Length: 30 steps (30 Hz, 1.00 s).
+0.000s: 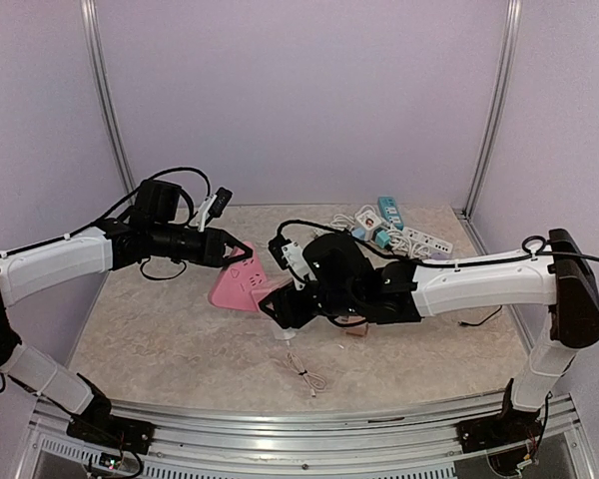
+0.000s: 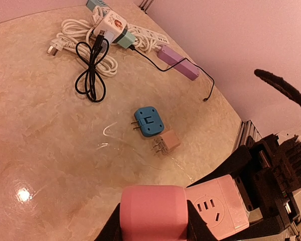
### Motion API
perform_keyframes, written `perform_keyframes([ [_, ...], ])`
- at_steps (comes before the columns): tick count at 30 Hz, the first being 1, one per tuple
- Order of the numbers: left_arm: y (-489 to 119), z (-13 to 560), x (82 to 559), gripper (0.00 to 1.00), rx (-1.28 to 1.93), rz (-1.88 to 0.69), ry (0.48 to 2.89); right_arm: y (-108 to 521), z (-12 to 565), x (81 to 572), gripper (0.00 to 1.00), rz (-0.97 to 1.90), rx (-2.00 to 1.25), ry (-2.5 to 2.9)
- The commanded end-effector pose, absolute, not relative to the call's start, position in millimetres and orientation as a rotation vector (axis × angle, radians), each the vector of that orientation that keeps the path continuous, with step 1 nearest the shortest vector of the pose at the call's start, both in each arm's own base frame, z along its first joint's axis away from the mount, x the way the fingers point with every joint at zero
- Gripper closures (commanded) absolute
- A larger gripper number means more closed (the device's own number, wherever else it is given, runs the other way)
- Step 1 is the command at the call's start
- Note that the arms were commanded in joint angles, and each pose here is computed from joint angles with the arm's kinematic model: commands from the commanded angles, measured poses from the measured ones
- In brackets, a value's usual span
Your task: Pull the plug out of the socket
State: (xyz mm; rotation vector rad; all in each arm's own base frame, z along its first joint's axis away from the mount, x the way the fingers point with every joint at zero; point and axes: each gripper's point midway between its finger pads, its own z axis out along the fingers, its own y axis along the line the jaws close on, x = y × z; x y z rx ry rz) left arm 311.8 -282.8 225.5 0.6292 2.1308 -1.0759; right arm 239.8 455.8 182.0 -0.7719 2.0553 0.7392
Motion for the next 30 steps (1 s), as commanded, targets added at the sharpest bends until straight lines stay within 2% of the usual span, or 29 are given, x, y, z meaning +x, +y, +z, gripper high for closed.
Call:
perform_keyframes([
  [1,-280.0,226.4,303.6,1.0,0.703,-1.062,2.11,439.1,203.2,262.7,1.0,0.75,-0.629,2.043],
  [7,-278.8,226.3,304.7,1.0,0.696,-1.049,2.113,438.0,202.8,266.3,1.0,0.705,-0.625,2.046],
  [21,-260.0,206.5,327.5,1.0,0.555,-0.997,2.219,439.3,201.4,266.6,1.0,0.353,-0.676,2.029],
  [30,-259.0,207.7,328.3,1.0,0.55,-1.005,2.215,442.4,207.0,263.5,1.0,0.377,-0.666,2.015],
])
